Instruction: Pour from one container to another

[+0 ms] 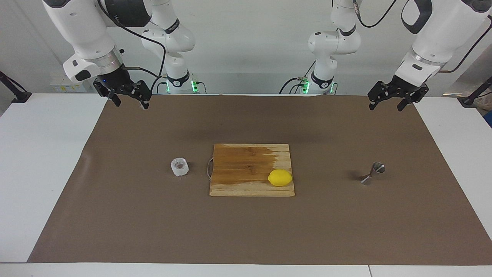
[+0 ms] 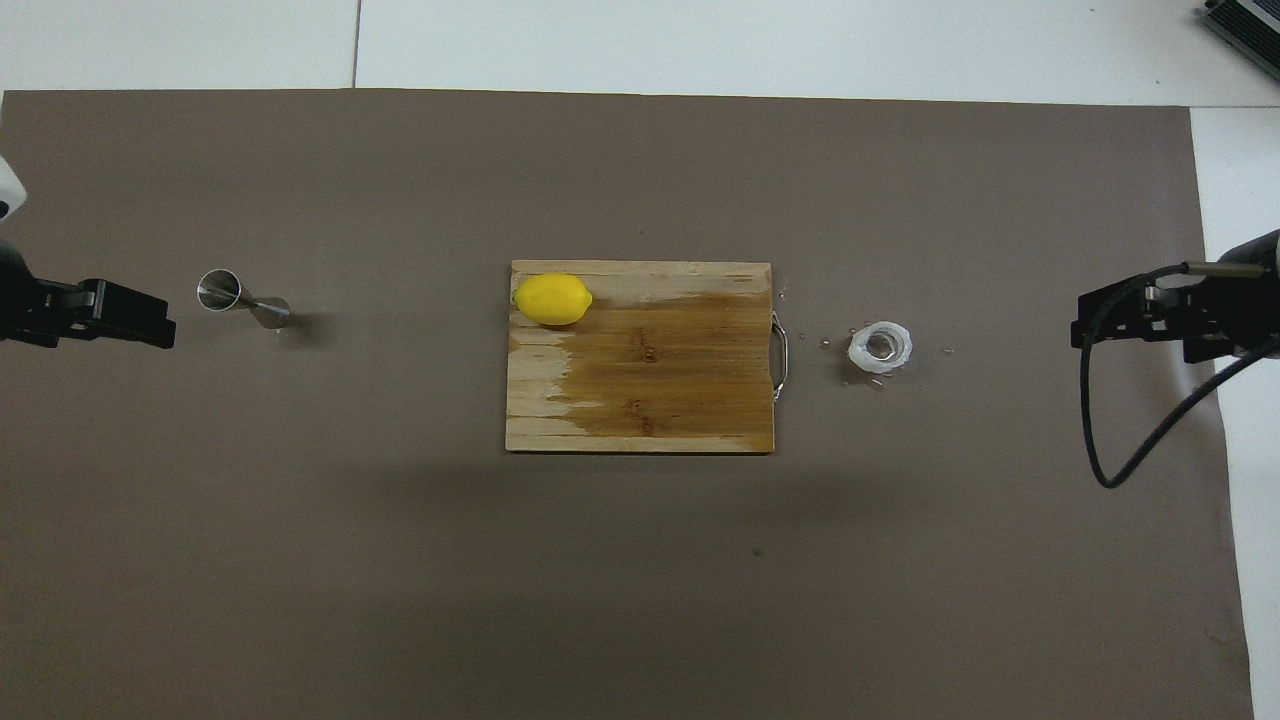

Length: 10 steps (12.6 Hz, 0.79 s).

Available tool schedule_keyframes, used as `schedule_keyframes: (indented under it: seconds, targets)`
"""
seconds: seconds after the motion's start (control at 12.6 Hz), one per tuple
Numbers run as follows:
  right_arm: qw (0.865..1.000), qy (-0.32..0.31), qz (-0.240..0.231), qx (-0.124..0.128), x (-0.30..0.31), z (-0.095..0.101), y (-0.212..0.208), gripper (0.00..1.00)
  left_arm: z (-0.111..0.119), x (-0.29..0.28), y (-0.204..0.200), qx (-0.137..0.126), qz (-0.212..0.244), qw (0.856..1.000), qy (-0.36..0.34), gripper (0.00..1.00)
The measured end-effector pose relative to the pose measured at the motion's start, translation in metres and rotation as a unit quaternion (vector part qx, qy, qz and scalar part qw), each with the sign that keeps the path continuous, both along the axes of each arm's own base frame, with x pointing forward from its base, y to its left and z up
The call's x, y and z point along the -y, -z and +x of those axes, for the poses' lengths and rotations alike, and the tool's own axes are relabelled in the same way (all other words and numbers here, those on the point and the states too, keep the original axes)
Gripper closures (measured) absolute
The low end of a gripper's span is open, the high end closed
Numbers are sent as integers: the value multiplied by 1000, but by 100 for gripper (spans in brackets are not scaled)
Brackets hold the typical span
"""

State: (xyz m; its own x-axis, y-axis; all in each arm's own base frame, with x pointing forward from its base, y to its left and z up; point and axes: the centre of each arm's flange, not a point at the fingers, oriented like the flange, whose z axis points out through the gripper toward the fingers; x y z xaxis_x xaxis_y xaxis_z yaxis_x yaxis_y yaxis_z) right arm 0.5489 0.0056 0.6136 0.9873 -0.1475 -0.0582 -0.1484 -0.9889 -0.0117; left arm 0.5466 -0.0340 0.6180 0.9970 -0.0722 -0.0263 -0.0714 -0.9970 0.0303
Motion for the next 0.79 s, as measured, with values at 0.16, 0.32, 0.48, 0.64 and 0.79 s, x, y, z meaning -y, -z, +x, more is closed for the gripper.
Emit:
schedule_keyframes:
  seconds: [0.16, 0.32, 0.48, 0.64, 0.79]
  targets:
    - [1000, 0, 0, 0, 0, 0, 0, 0, 0, -2, 2, -2, 0, 1000, -5, 0]
    - [1000, 0, 0, 0, 0, 0, 0, 0, 0, -6, 5, -5, 0, 1000, -12, 0]
    - [1000, 0, 0, 0, 0, 0, 0, 0, 3, -16, 10, -7, 0, 1000, -23, 0]
    - [1000, 0, 0, 0, 0, 0, 0, 0, 6, -24, 12, -6, -4, 999, -34, 0]
    - [1000, 0, 0, 0, 0, 0, 0, 0, 7, -30, 14, -7, -7, 998, -69, 0]
